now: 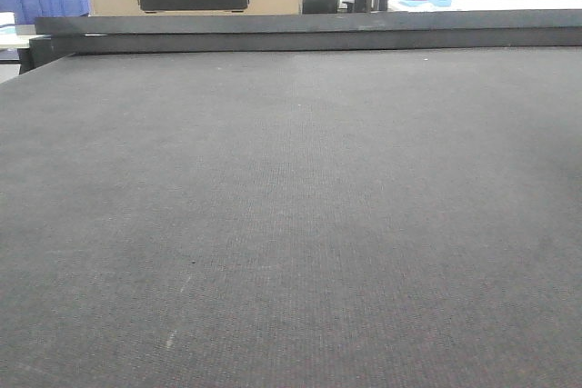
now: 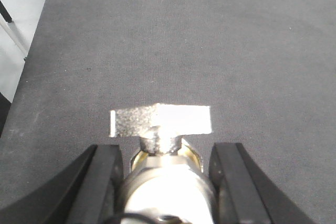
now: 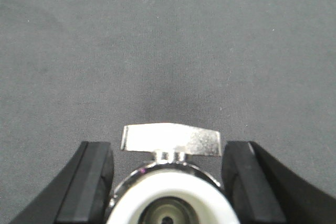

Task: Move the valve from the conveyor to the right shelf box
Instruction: 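Lift both held valves up off the conveyor belt, then drive the base away from the conveyor holding both valves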

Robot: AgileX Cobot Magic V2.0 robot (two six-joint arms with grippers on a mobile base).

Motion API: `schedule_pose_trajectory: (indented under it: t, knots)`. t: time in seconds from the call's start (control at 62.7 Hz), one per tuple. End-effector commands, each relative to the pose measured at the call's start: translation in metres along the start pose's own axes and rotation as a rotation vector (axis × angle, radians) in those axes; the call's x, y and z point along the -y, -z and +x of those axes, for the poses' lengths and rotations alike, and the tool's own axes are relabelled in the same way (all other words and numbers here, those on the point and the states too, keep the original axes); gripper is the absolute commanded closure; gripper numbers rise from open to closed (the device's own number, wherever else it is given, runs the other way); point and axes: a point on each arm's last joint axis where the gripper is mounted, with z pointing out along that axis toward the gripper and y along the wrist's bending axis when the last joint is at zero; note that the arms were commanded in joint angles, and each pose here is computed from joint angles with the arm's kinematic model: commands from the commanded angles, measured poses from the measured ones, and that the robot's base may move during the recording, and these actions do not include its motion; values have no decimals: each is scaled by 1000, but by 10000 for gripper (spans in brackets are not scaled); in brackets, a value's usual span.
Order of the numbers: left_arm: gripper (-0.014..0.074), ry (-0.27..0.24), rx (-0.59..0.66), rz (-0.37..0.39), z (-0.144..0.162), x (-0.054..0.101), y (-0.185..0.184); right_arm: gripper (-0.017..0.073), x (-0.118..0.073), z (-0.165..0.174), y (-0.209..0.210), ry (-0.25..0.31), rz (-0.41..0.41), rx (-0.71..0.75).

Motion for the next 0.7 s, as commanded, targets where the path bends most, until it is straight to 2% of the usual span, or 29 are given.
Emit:
schedule_pose_trajectory:
  t: [0.0,0.686]
  knots:
    - [704,3,66,9,-6,1,6,722,0,-6,6,7,9,75]
    - [704,2,66,7,-6,1,6,722,0,-8,6,7,11,90]
